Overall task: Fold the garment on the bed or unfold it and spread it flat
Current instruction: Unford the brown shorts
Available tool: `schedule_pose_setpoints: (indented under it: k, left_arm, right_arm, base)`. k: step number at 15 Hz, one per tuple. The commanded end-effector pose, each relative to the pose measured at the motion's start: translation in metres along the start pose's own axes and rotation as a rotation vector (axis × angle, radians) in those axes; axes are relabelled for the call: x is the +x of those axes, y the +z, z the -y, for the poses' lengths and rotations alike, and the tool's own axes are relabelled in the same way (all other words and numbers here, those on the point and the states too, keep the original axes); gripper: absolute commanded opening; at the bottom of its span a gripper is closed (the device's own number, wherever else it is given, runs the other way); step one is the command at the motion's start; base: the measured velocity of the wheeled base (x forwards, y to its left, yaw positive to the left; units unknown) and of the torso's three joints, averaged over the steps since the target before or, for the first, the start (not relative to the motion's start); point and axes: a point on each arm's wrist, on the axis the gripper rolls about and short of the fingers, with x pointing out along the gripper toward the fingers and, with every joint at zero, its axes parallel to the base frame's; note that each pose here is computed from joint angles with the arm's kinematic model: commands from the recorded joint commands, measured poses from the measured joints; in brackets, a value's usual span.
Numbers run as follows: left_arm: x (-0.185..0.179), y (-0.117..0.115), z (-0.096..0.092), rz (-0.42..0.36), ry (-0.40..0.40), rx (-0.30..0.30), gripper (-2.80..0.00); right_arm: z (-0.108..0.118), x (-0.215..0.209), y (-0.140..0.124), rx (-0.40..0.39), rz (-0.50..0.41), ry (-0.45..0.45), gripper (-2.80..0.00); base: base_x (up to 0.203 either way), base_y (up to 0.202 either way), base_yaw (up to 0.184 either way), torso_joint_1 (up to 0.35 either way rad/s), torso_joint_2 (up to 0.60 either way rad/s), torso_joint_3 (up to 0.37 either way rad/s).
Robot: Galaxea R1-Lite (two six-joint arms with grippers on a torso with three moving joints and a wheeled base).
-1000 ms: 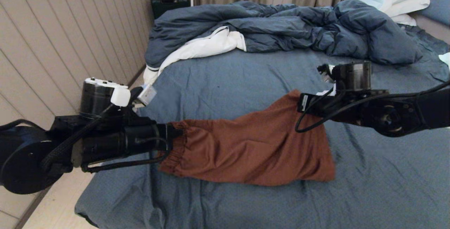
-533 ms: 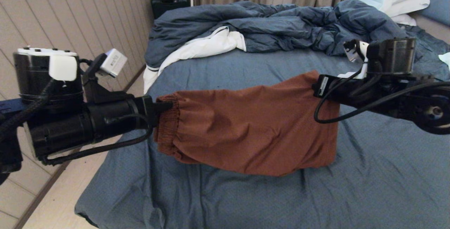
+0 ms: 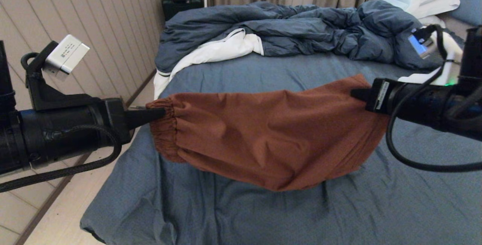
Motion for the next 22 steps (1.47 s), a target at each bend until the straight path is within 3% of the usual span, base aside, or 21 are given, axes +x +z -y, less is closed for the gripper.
schedule_pose_setpoints:
  k: [1,4,8,15,22]
  left_arm:
    - [-0.01,0.002,0.014,0.013,-0.043,0.015,-2.8]
    - [-0.011,0.007,0.043,0.046,-0.045,0.049,-2.8]
    - [-0.032,0.034,0.057,0.07,-0.055,0.054,-2.8]
    - [-0.073,0.062,0.07,0.185,-0.107,0.077,-2.8]
    - [-0.087,0.073,0.077,0.207,-0.135,0.11,-2.8]
  right_arm:
    - [-0.011,-0.031,0.008,0.0,0.045,0.068,-2.8]
    - [-0.024,-0.048,0.021,-0.004,0.049,0.125,-2.8]
    - [-0.04,-0.072,0.047,0.002,0.057,0.182,-2.8]
    - [-0.045,-0.108,0.079,0.014,0.171,0.228,-2.8]
    - [-0.04,-0.141,0.096,0.024,0.216,0.242,-2.8]
  base:
    - [0.0,0.0,0.0,0.0,0.0,0.0]
    - [0.0,0.0,0.0,0.0,0.0,0.0]
    - [0.0,0.0,0.0,0.0,0.0,0.0]
    - [0.0,0.0,0.0,0.0,0.0,0.0]
    - [0.0,0.0,0.0,0.0,0.0,0.0]
